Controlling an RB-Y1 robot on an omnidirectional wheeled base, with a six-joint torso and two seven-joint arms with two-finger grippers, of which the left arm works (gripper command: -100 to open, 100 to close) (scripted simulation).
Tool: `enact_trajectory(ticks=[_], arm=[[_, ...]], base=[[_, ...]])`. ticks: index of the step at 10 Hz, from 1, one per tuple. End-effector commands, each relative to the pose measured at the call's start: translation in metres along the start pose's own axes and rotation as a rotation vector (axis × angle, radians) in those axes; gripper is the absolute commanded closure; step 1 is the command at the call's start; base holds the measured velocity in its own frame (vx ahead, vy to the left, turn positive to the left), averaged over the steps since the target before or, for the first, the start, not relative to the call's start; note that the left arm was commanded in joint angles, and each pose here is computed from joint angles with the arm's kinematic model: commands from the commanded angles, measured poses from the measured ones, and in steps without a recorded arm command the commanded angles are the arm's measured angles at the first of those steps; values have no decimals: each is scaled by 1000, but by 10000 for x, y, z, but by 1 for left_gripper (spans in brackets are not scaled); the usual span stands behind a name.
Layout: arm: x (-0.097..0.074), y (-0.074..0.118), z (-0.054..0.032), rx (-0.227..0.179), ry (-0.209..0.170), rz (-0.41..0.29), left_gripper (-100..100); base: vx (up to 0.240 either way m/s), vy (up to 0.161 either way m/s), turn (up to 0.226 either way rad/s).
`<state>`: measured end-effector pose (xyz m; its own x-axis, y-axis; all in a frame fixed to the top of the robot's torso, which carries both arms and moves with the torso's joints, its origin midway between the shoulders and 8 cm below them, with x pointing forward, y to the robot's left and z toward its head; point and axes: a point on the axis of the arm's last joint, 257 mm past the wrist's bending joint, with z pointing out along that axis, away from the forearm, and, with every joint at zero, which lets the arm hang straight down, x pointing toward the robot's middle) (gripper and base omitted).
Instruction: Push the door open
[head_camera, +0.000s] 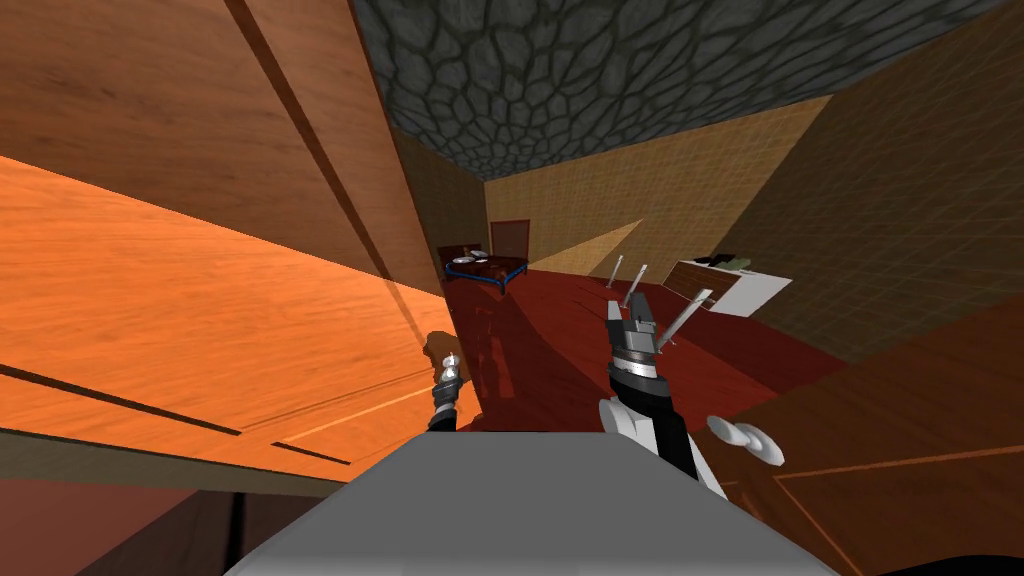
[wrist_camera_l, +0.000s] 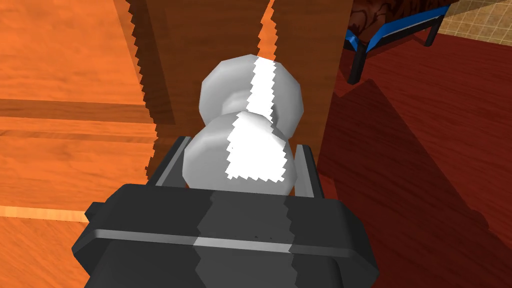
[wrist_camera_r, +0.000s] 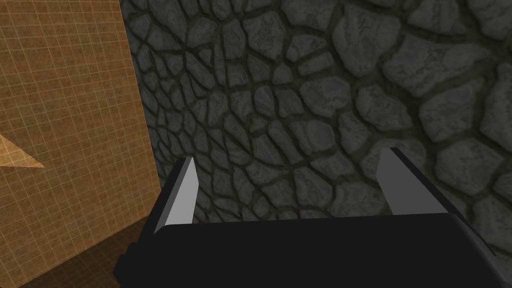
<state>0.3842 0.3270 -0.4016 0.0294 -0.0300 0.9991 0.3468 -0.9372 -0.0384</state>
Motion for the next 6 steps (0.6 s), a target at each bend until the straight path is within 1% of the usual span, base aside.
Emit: enact_trajectory(ticks=[1,4,5,6], arm=[[72,-97,40,29,14,-9,100],[85,-232,72,75,15,-27,100],[85,-232,72,75,15,-27,100],[88,-281,81,94,15,-37,100]], base=[[185,-14,47],[210,-3,54],[139,-3,28],[178,-27,42]])
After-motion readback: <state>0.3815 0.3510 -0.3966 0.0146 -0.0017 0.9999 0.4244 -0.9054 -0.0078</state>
